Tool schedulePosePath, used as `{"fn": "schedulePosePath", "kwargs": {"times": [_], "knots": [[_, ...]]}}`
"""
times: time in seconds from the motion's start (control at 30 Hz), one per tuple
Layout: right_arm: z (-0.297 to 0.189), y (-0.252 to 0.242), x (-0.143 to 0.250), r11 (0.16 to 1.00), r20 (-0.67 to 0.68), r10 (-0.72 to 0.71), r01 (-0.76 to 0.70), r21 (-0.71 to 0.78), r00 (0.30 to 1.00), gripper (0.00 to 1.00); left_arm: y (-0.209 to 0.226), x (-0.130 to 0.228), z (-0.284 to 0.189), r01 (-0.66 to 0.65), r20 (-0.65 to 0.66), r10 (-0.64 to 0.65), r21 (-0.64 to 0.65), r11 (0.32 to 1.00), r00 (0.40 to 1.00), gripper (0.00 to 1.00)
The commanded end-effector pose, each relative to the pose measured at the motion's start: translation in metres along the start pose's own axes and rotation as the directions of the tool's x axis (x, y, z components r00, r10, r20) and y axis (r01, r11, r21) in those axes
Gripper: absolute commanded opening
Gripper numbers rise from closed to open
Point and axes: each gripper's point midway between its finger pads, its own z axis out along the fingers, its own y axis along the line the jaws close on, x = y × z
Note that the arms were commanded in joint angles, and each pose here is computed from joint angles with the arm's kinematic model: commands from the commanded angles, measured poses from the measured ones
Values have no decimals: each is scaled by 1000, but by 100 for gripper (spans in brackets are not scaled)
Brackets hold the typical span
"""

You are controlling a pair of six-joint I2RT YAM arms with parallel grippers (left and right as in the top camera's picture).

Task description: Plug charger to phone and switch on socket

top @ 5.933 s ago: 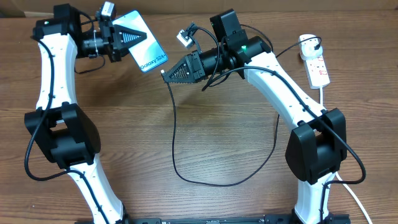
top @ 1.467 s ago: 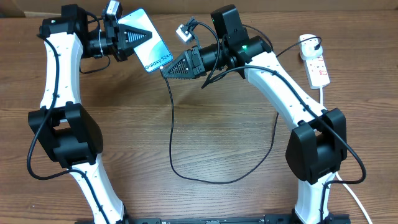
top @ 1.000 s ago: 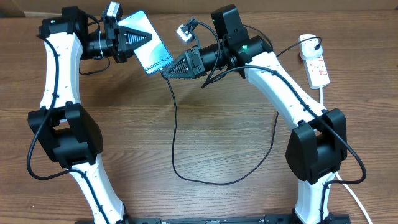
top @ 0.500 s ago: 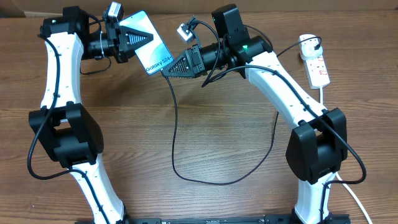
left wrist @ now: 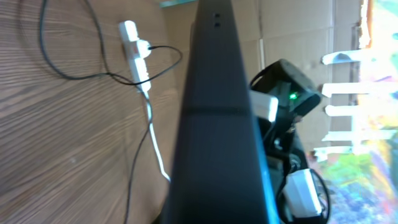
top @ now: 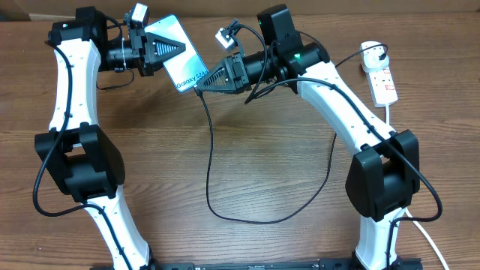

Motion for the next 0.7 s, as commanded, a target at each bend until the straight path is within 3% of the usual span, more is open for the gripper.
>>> {"fn": "schedulePosePath", "kwargs": {"times": [0.0, 0.17, 0.27, 0.5, 0.67], "knots": [[-17, -9, -10, 998, 43, -46, 45, 40, 998, 41, 4, 9, 14, -32, -48, 28, -71, 997, 998, 4], [-39, -29, -11, 994, 77, -12, 3, 110, 997, 52, 10, 10, 13, -33, -53, 28, -106, 994, 998, 4], [-59, -56, -8, 970, 114, 43, -68, 233, 993, 60, 27, 14, 12, -34, -72, 20, -203, 978, 997, 4], [-99, -116, 18, 812, 160, 166, -227, 538, 973, 63, 76, 28, 1, -84, -159, 6, -490, 868, 987, 4], [-106, -127, 31, 757, 149, 197, -247, 605, 969, 64, 99, 36, -6, -128, -214, -1, -589, 798, 977, 4]]}}
